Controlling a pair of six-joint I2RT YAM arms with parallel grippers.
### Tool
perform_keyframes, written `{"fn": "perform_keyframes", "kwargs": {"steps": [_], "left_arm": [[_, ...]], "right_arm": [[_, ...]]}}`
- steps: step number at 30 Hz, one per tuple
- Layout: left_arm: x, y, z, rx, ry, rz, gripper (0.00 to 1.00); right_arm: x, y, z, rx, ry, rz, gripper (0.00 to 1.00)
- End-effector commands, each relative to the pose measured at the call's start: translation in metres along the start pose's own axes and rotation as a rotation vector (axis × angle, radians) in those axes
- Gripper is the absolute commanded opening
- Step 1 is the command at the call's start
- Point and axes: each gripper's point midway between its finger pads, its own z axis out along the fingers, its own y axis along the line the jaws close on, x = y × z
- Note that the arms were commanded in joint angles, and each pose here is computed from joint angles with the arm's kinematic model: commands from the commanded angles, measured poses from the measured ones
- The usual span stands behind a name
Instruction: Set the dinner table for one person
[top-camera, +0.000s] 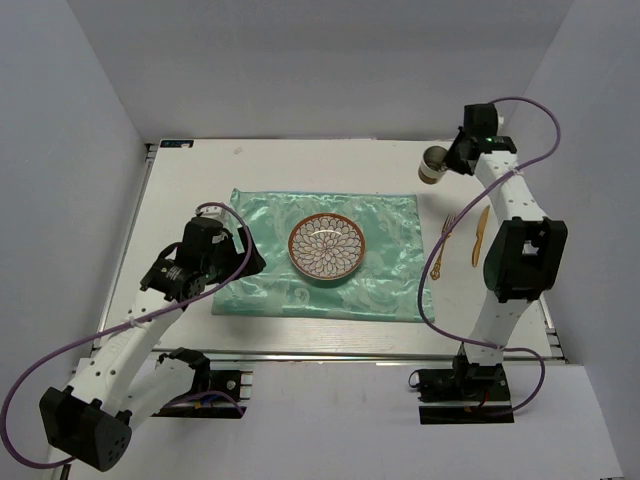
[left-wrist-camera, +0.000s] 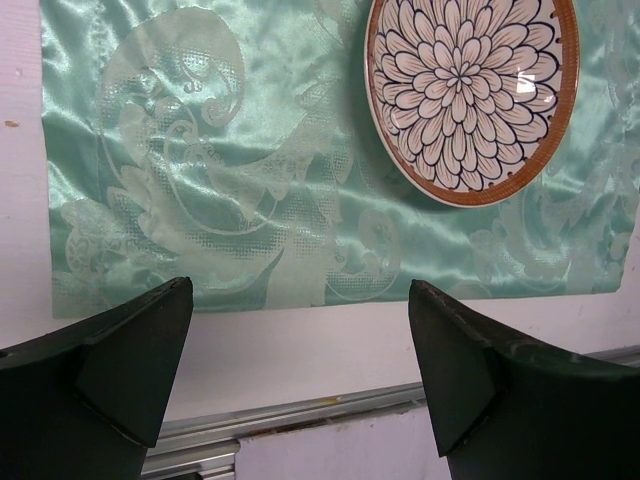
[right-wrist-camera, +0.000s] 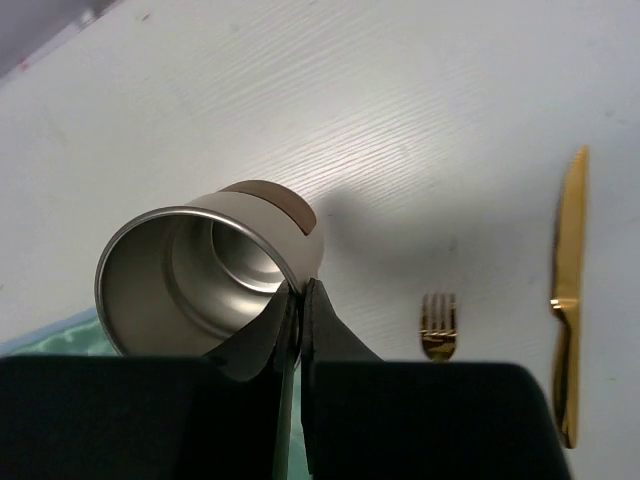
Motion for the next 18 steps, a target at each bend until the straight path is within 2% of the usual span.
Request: {"fn": "perform_keyframes", "kwargs": {"steps": [1,7,18], "left_arm": [[-0.005,0.004,-0.005,-0.019,-0.038,-0.010,0.98],[-0.006,0.004,-0.007,-0.015,-0.044,-0.011,0.98],[-0.006,0.001,-0.008,0.001,-0.049,-0.008,0.98]], "right_arm": [[0.032,0.034,-0.004,-0.061,0.060,-0.090,0.00],[0.083,0.057,-0.003,-0.097,0.129,-0.140,0.00],[0.105,0.061,0.015,-0.062,0.158,-0.194,0.00]]}}
